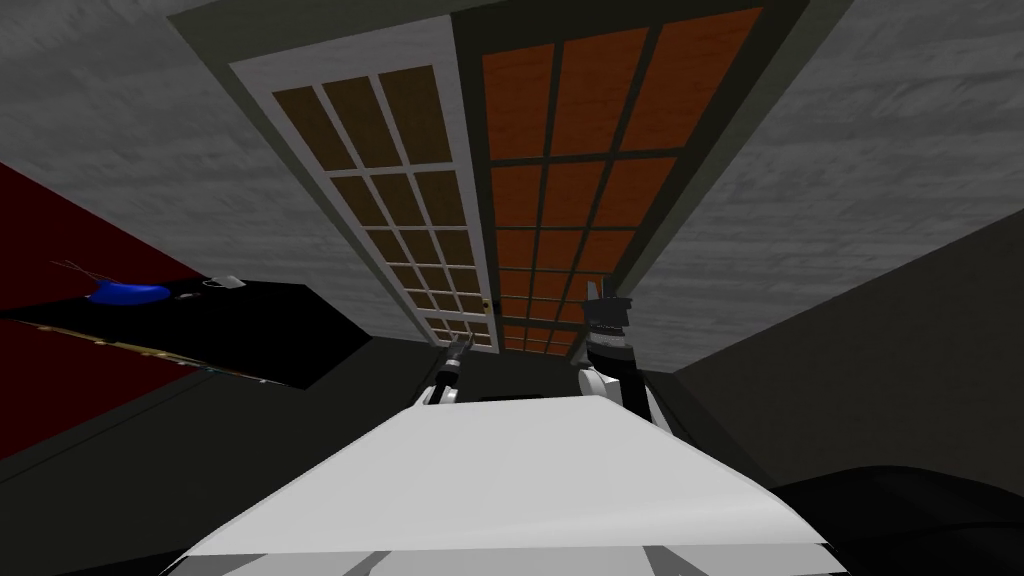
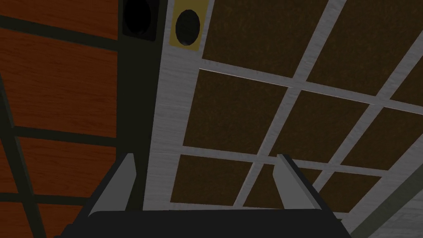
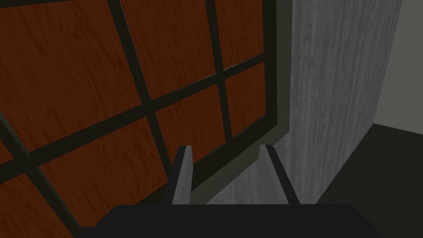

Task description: Pull the door open

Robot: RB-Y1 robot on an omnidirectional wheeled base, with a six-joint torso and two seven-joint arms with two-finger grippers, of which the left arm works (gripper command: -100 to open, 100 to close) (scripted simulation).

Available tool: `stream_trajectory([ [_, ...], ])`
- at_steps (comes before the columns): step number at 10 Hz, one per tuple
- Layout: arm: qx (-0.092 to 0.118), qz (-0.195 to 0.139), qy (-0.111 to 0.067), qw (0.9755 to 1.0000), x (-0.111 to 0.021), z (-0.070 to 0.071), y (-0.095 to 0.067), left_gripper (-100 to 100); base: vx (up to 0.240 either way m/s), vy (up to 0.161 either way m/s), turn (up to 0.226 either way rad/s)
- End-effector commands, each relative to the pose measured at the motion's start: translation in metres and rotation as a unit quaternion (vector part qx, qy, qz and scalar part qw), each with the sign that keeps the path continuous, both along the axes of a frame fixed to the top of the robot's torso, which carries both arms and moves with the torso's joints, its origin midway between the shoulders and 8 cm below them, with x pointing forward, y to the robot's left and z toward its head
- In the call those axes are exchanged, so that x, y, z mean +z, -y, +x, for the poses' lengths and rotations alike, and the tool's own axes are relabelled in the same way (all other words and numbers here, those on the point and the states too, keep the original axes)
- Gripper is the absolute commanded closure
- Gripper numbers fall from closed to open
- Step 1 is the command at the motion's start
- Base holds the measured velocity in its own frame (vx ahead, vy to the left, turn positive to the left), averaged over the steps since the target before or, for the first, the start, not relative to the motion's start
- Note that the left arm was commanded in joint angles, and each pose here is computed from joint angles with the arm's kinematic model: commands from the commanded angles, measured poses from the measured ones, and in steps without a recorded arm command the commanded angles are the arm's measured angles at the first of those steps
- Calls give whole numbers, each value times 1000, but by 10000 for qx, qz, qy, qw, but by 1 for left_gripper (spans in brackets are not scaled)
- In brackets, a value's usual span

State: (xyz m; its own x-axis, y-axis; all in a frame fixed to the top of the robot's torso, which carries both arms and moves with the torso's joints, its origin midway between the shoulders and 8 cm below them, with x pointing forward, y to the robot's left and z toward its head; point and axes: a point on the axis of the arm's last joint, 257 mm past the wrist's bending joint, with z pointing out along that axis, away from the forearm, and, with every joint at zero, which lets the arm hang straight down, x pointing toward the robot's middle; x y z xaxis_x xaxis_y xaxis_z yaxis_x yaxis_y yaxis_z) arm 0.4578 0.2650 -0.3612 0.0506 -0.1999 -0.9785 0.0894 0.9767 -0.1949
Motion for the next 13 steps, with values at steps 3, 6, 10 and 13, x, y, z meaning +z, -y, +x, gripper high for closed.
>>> stream_trajectory([
  [3,-80,343,-99,9993,-14,0,9,-100,98,-12,-8],
  [6,-164,625,-170,9978,-25,0,18,-100,124,-11,-8],
  [10,-255,878,-218,9956,-34,1,28,-100,102,11,-6],
  [13,-159,948,-367,9947,-46,-8,16,-100,12,0,0],
])
